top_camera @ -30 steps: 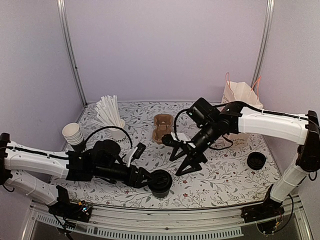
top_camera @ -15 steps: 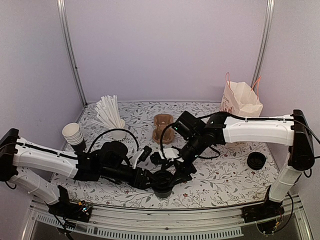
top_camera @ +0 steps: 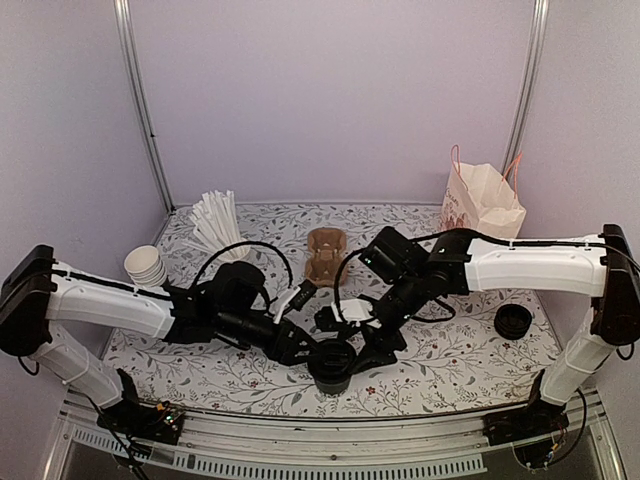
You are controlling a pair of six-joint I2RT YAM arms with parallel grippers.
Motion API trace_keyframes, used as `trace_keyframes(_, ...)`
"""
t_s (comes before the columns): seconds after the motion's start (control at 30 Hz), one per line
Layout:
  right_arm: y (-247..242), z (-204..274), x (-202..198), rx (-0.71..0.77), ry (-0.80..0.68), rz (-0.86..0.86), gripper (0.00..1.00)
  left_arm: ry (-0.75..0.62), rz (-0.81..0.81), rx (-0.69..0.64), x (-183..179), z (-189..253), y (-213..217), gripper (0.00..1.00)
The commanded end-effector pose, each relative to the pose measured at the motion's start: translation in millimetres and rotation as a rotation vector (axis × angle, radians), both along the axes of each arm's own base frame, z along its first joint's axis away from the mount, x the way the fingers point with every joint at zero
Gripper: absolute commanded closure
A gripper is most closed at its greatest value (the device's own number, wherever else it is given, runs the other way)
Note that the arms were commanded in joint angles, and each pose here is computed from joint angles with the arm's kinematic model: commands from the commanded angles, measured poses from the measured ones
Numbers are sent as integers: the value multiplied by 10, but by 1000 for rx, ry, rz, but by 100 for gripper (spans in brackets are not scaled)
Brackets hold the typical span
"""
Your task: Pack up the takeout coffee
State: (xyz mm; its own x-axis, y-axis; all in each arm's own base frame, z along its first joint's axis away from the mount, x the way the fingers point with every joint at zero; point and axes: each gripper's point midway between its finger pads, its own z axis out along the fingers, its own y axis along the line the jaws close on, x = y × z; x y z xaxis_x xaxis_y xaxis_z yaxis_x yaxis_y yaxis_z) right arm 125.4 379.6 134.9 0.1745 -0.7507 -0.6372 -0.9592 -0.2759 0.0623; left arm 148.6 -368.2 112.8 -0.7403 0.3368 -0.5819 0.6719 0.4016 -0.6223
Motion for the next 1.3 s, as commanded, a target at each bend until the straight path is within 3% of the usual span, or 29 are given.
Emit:
trace_keyframes(0.0,-233,-38,-239,-80,80,-3,24,-58,36,55,240,-92,70,38)
trace_keyframes(0.43,-262,71,-252,-106,105,-10,24,-126,53,-20,330,310,65,31)
trace_keyframes(0.63,-296,126,-64,-81,142,-70,25,-129,83,-15,336,392,132,30)
trace_keyframes(0.8,-325,166,370,-22,331,-274,36,-48,220,-34,342,457,267,28)
trace_keyframes(0.93,-343,151,348,-7,590,-309,46,16,267,-114,261,493,227,28)
trace_keyframes(1.27,-234,-95,120,-90,807,-255,37,43,248,-80,100,233,50,30)
